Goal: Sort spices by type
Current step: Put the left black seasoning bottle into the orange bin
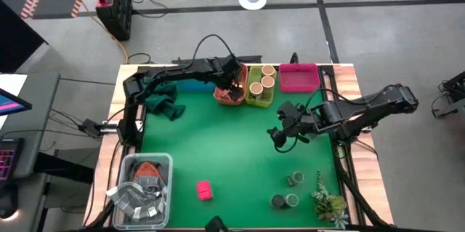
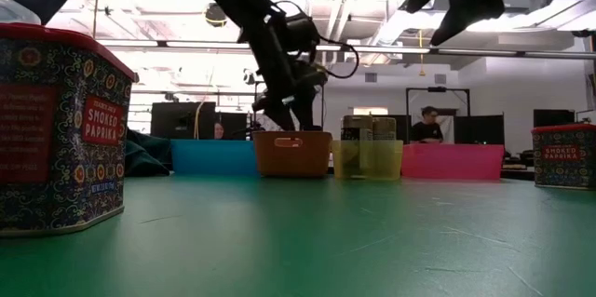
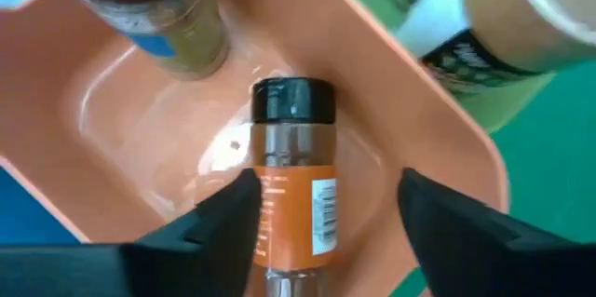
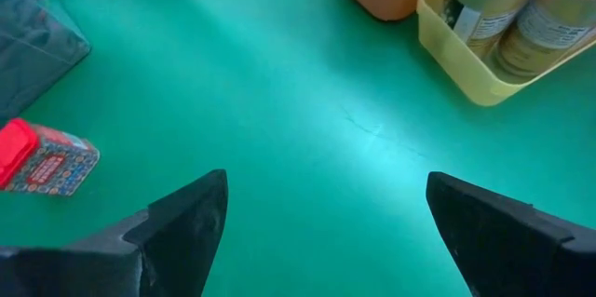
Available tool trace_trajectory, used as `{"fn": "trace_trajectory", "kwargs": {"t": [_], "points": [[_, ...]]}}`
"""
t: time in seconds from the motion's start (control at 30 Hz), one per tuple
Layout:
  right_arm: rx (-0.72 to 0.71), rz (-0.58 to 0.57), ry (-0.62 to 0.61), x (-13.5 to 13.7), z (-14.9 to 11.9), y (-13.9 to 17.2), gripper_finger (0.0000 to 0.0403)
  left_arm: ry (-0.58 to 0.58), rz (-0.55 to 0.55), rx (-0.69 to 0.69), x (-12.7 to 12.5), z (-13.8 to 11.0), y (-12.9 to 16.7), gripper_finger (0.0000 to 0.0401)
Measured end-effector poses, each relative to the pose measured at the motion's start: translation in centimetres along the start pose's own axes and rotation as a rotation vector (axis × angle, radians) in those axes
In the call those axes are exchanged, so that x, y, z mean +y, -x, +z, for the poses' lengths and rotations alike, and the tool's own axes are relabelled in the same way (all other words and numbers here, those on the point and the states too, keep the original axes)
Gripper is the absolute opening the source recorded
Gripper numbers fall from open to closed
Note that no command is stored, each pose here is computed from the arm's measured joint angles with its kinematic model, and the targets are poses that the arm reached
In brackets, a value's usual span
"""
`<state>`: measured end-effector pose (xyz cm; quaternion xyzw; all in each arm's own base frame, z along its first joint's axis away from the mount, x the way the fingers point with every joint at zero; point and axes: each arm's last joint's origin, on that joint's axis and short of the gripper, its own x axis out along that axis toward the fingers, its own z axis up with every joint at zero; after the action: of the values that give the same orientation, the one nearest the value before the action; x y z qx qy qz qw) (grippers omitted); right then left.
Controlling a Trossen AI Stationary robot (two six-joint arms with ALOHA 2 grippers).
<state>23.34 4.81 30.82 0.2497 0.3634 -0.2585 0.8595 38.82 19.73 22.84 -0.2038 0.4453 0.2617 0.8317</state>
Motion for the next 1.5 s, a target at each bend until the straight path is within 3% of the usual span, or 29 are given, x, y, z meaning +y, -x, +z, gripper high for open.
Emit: {"fn": "trace_trajectory", "kwargs": {"t": [0.13,0.23,0.57,0.83,1.0,1.33,1.5], "points": [[0.005,0.012,0.006,0.3,-0.3,0.2,0.0392,0.015,-0.002,0.003,0.4,0.0,-1.1,0.0297],[0.006,0.016,-0.003,0.4,-0.4,0.2,0.0392,-0.003,0.003,-0.015,0.3,0.1,-1.8,0.0311],[0.005,0.02,-0.016,0.4,-0.5,0.3,0.0392,-0.049,0.058,-0.055,0.2,0.1,-4.0,0.0296],[0.007,0.017,-0.031,0.4,-0.5,0.3,0.0392,-0.1,0.083,0.005,0.1,-0.8,-5.4,0.0284],[0.007,0.016,-0.037,0.4,-0.5,0.3,0.0392,-0.089,0.1,0.015,0.3,-0.9,-5.4,0.026],[0.005,0.014,-0.038,0.4,-0.5,0.3,0.0392,-0.005,0.032,0.072,1.3,-1.0,-5.1,0.0163],[0.004,0.014,-0.038,0.4,-0.5,0.3,0.0392,0.03,0.017,0.05,1.8,-0.5,-3.5,0.0151]]}}
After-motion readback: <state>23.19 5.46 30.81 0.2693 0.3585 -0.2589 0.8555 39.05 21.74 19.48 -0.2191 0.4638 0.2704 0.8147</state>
